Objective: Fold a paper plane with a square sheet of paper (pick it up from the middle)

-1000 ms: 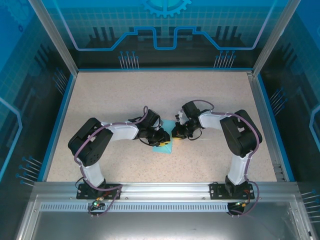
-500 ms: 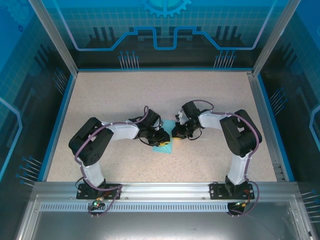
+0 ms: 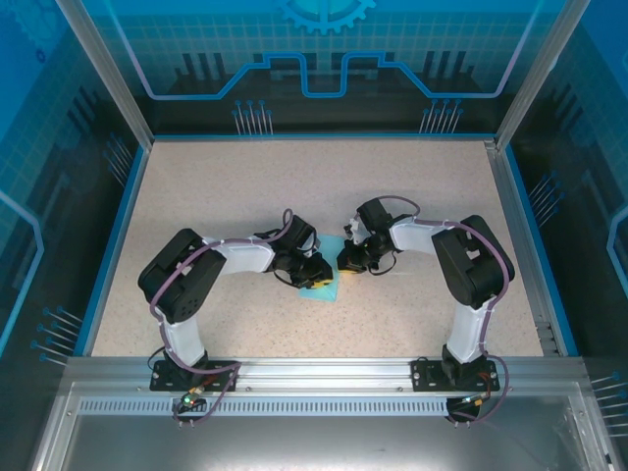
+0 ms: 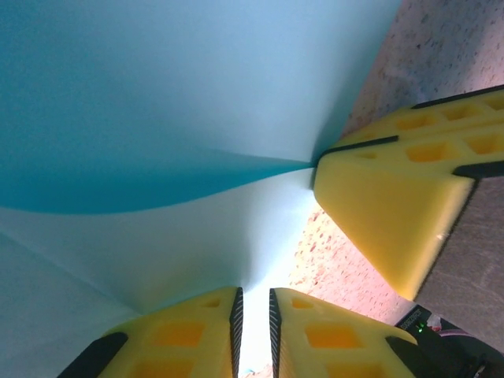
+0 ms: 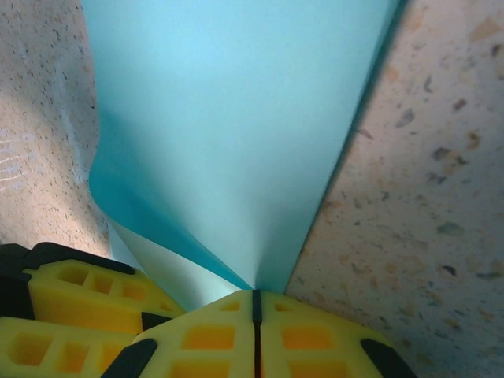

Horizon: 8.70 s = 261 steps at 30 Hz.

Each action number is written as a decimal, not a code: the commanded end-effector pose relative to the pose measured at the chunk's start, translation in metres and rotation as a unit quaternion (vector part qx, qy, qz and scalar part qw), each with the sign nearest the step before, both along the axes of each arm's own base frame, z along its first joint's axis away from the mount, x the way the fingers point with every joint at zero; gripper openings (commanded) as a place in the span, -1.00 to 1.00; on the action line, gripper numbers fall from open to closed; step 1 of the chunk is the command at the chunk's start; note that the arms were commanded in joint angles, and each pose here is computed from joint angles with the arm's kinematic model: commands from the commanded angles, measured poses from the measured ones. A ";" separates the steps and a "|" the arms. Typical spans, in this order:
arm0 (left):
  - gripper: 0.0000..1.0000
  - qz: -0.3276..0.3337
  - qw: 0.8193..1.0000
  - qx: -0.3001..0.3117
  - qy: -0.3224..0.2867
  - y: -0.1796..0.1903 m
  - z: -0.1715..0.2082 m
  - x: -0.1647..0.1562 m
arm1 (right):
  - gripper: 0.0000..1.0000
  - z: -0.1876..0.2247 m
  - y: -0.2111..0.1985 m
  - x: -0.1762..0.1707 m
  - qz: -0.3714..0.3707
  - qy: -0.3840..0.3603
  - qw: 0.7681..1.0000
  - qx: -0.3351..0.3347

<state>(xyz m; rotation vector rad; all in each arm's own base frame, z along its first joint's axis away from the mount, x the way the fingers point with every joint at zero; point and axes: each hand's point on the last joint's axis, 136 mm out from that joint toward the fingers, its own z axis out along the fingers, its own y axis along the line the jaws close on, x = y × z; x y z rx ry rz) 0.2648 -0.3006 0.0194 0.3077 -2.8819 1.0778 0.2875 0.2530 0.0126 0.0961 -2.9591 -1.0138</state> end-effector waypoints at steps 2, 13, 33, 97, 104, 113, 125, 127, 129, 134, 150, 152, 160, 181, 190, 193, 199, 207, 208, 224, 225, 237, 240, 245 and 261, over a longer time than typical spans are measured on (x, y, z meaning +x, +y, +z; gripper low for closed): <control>-0.63 -0.010 1.000 0.017 0.008 0.000 -0.007 -0.003 | -0.84 0.005 -0.003 -0.005 0.004 -0.007 1.000 -0.019; -0.65 -0.008 0.999 0.031 0.017 0.004 -0.013 -0.005 | -0.64 0.025 -0.007 0.000 -0.006 -0.034 0.999 -0.022; -0.69 -0.001 0.999 0.039 0.018 0.007 -0.014 -0.005 | -0.78 0.000 0.010 -0.011 0.022 -0.004 0.999 -0.025; -0.67 0.129 0.984 0.112 -0.044 0.084 -0.012 0.058 | -0.81 -0.083 -0.063 -0.044 0.057 0.075 0.966 -0.240; -0.66 0.123 0.987 0.070 -0.076 0.077 0.015 0.071 | -0.81 -0.082 -0.061 -0.043 0.058 0.073 0.967 -0.237; -0.65 0.074 0.992 0.003 -0.100 0.040 0.042 0.047 | -0.81 -0.082 -0.059 -0.043 0.056 0.074 0.968 -0.231; -0.75 0.054 0.998 0.021 -0.040 0.028 -0.001 0.028 | -0.81 -0.072 -0.048 -0.037 0.056 0.061 0.975 -0.204; -0.75 0.055 0.998 0.029 -0.034 0.030 -0.005 0.026 | -0.81 -0.067 -0.043 -0.033 0.056 0.054 0.978 -0.192; -0.76 0.057 0.997 0.042 -0.025 0.034 -0.011 0.024 | -0.81 -0.058 -0.037 -0.028 0.057 0.044 0.982 -0.177; -0.79 0.063 0.995 0.076 -0.005 0.046 -0.026 0.016 | -0.79 -0.020 -0.013 -0.008 0.059 0.000 0.991 -0.120; -0.81 0.076 0.991 0.101 0.037 0.054 -0.044 0.000 | -0.65 0.050 0.037 -0.056 0.097 -0.057 0.993 -0.040; -0.81 0.079 0.991 0.102 0.038 0.055 -0.044 0.001 | -0.66 0.043 0.040 -0.062 0.098 -0.053 0.993 -0.045; -0.82 0.085 0.991 0.096 0.041 0.054 -0.045 0.000 | -0.70 0.020 0.040 -0.069 0.096 -0.041 0.992 -0.067; -0.82 0.098 0.987 0.111 0.054 0.060 -0.052 -0.004 | -0.71 -0.010 0.023 -0.079 0.109 -0.017 0.984 -0.139; -0.82 0.101 0.986 0.120 0.059 0.063 -0.056 -0.006 | -0.72 -0.017 0.011 -0.095 0.126 0.005 0.980 -0.152; -0.82 0.102 0.985 0.122 0.061 0.064 -0.057 -0.007 | -0.72 -0.017 0.006 -0.102 0.130 0.013 0.980 -0.152; -0.82 0.102 0.985 0.123 0.062 0.064 -0.058 -0.007 | -0.72 -0.017 -0.002 -0.114 0.129 0.024 0.980 -0.149; -0.83 0.101 0.986 0.121 0.063 0.063 -0.058 -0.008 | -0.73 -0.013 -0.008 -0.121 0.131 0.029 0.980 -0.148; -0.83 0.101 0.986 0.120 0.063 0.063 -0.057 -0.007 | -0.73 -0.012 -0.008 -0.119 0.129 0.027 0.981 -0.146; -0.83 0.092 0.988 0.108 0.058 0.056 -0.053 -0.007 | -0.73 0.018 0.038 -0.056 0.084 -0.050 0.992 -0.079; -0.82 0.092 0.988 0.108 0.058 0.056 -0.053 -0.006 | -0.73 0.015 0.039 -0.056 0.084 -0.047 0.992 -0.081; -0.83 0.098 0.987 0.115 0.060 0.059 -0.056 -0.007 | -0.74 -0.016 0.010 -0.083 0.091 0.001 0.987 -0.129; -0.83 0.099 0.986 0.116 0.059 0.059 -0.056 -0.007 | -0.74 -0.018 -0.004 -0.098 0.092 0.015 0.986 -0.135; -0.83 0.097 0.987 0.116 0.057 0.059 -0.055 -0.006 | -0.74 -0.017 -0.017 -0.119 0.102 0.026 0.986 -0.126; -0.83 0.087 0.990 0.096 0.047 0.048 -0.047 -0.001 | -0.74 0.025 0.019 -0.067 0.068 -0.043 0.995 -0.054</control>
